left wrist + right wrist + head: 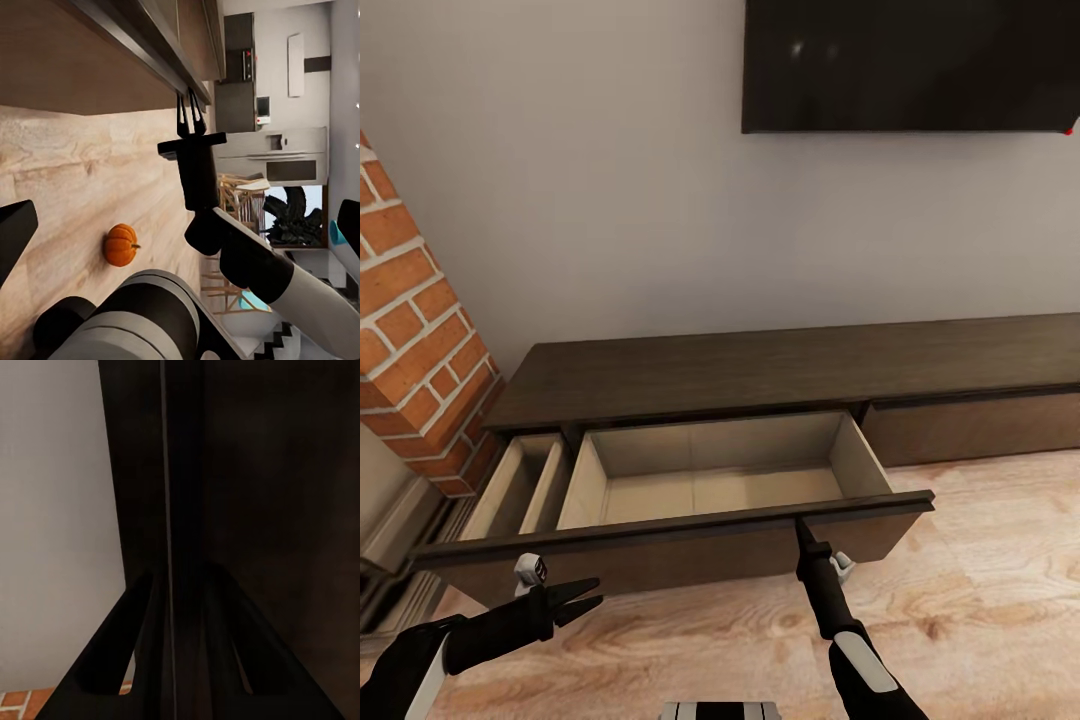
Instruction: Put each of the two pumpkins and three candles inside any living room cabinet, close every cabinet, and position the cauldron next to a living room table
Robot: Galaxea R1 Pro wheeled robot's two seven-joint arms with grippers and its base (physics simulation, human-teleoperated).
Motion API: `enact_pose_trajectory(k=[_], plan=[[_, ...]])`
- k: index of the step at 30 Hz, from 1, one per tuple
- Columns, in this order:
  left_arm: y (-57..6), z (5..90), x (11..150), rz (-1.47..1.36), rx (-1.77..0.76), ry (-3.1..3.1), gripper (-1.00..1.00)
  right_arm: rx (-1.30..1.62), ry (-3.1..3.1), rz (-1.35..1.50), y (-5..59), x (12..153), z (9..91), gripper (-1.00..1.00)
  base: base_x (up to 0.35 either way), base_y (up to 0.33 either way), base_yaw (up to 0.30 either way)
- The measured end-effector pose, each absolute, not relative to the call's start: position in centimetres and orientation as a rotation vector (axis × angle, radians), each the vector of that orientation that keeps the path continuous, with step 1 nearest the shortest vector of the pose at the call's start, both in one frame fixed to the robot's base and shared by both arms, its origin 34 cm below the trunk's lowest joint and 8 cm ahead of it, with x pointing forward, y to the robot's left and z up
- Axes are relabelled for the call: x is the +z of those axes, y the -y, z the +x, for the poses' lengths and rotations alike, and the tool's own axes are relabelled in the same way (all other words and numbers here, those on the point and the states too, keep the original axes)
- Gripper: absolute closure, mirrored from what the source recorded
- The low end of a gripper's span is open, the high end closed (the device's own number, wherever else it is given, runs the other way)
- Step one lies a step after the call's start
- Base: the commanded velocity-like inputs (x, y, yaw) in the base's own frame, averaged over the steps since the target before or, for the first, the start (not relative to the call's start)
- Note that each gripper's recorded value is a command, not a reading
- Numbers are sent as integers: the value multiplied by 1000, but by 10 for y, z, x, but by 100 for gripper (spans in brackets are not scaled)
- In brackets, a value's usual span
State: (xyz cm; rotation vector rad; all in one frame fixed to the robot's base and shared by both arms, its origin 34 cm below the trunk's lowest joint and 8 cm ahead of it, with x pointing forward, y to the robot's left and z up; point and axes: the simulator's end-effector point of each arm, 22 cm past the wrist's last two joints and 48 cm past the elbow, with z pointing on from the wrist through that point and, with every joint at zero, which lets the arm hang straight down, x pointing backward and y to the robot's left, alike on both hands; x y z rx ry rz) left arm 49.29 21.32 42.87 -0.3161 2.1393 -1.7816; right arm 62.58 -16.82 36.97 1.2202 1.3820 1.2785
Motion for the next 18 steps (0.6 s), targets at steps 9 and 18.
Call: enact_pose_trajectory(k=[9,18], plan=[[-213,493,429,-317,-1782,-2139,-100,1341,-1437,1145,139,374,619,-100,0,0,0],[-213,493,429,-316,-1783,-2138,-100,1342,-1437,1147,139,374,619,-100,-57,0,0]])
